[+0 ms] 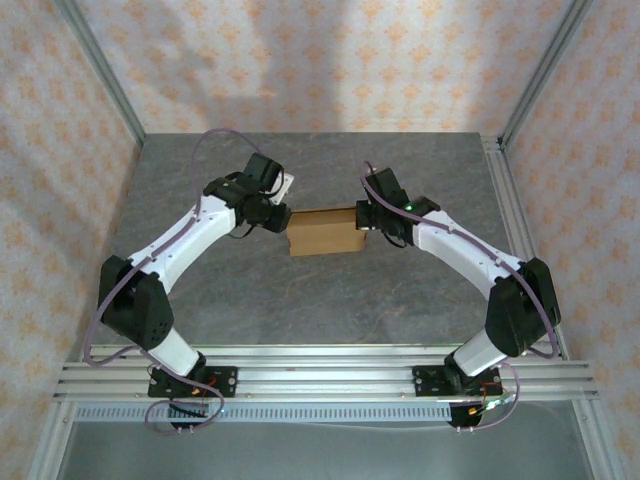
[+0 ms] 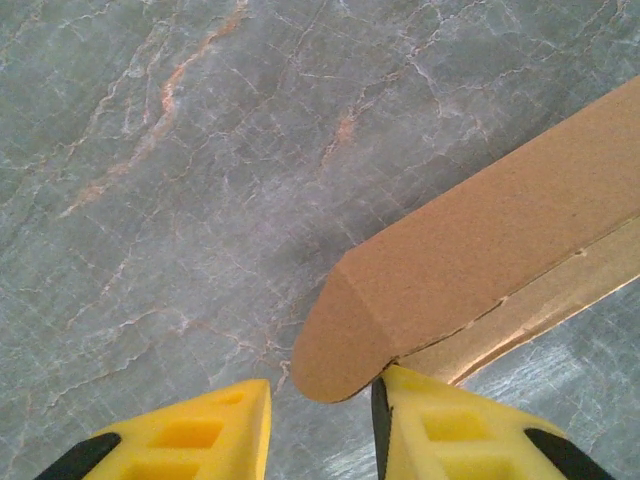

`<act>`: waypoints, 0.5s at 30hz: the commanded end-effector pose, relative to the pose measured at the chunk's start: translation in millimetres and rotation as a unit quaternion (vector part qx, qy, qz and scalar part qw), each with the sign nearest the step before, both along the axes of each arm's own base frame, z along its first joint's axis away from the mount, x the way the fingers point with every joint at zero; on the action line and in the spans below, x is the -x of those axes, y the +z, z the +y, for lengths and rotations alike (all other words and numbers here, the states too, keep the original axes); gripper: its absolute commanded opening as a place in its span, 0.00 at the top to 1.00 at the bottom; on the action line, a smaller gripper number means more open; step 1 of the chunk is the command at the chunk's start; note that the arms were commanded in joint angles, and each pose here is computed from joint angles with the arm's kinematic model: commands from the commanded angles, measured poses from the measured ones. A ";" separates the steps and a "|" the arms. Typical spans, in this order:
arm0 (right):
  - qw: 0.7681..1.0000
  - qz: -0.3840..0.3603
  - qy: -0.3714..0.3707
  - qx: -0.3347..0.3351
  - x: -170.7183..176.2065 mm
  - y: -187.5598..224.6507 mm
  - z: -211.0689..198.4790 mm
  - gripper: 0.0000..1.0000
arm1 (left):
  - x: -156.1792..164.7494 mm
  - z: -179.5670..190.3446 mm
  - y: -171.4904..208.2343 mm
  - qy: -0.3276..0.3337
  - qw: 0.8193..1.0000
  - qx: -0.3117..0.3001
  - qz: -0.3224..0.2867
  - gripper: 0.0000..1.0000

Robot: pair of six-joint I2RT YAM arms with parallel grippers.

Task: Fold the paper box

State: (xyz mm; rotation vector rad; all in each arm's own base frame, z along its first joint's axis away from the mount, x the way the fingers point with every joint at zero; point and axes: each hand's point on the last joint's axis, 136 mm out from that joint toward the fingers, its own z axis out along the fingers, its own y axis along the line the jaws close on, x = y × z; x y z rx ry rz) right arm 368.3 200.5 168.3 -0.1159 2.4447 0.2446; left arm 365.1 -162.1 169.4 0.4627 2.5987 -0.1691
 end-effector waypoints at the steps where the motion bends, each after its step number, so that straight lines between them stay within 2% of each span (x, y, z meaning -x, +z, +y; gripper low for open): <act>1: 1.000 0.013 0.000 -0.004 4.9 -2.4 3.0 1.00 | -9.8 -3.1 10.7 0.009 1.000 0.020 -0.016 0.73; 4: 1.000 0.015 0.001 -0.005 5.6 -3.1 3.7 1.00 | -12.8 -3.1 14.2 0.014 0.999 0.028 -0.019 0.79; 9: 1.000 0.012 -0.003 -0.005 5.7 -2.1 1.8 1.00 | -12.1 -3.8 13.3 0.015 0.999 0.034 -0.015 0.80; 15: 1.000 0.013 0.002 -0.009 7.1 -0.4 3.4 1.00 | -17.8 -5.1 10.5 0.021 0.999 0.037 -0.021 0.89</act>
